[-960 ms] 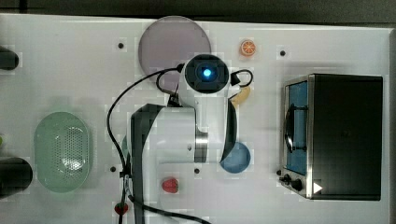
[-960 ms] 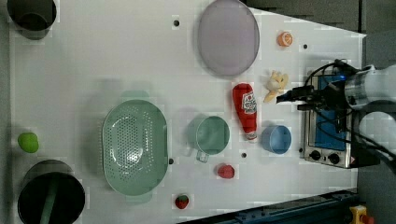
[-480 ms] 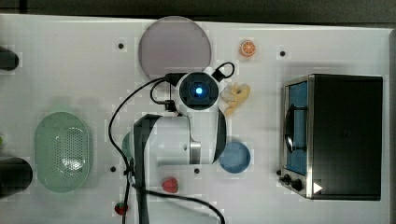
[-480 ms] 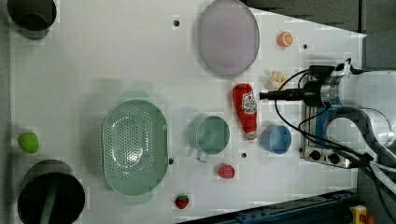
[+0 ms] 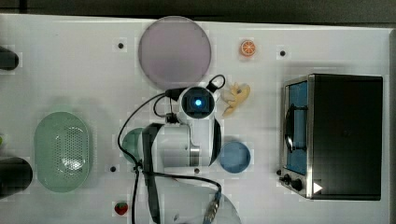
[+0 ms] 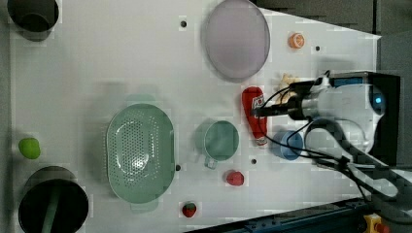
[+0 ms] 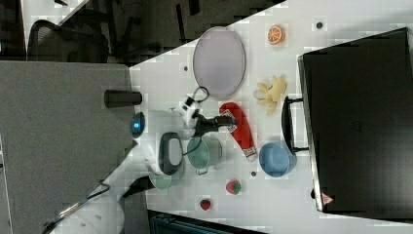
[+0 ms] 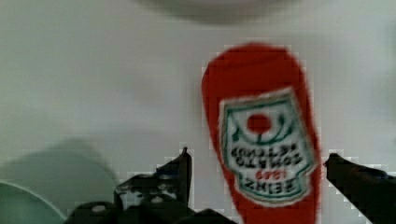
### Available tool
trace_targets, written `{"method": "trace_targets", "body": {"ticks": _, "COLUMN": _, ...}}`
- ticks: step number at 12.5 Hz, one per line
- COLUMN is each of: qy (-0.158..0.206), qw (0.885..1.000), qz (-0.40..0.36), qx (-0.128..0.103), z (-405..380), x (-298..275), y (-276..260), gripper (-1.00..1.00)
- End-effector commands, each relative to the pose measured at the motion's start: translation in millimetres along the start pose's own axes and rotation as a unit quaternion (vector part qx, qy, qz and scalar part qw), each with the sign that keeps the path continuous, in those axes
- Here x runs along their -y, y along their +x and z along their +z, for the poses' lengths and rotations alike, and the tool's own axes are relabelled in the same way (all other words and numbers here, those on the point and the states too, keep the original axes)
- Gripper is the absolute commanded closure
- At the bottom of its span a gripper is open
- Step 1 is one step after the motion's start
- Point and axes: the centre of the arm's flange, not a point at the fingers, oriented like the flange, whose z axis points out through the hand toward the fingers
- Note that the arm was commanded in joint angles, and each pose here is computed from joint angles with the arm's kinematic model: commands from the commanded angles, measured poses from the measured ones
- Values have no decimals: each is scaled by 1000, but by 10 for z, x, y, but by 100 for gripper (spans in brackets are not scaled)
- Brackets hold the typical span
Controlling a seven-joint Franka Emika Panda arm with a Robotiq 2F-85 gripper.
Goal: Pick Ketchup from the table and place it in strainer.
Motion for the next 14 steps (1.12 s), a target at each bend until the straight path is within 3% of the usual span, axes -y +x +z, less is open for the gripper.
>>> {"method": "trace_targets", "body": {"ticks": 1, "qy": -8, "qw": 999, "qz": -32, "qx": -9, "z": 95, "x": -40, "y": -35, "gripper": -100}}
{"method": "trace_targets", "body": {"ticks": 4, "qy": -8, "qw": 999, "qz": -32, "qx": -25, "z": 210, "x": -41, "y": -16, "gripper": -100}}
{"method": "trace_targets", "body": {"ticks": 9, "qy": -6, "qw": 999, "qz": -28, "qx": -18, "z": 316, "x": -51, "y": -74, "gripper": -100}}
{"method": "trace_targets", "body": {"ticks": 10, "qy": -7, "qw": 999, "qz": -29, "qx": -20, "z": 322, "x": -51, "y": -68, "gripper": -92}}
{"method": "trace_targets", "body": {"ticks": 13, "qy": -8, "qw": 999, "qz": -33, "qx": -28, "z": 251, "x": -7, "y": -12, "gripper": -23}}
{"method": "trace_targets", "body": {"ticks": 14, "qy": -10, "qw": 999, "qz": -35, "qx": -35, "z": 173, "x": 3, "y": 16, "gripper": -23}}
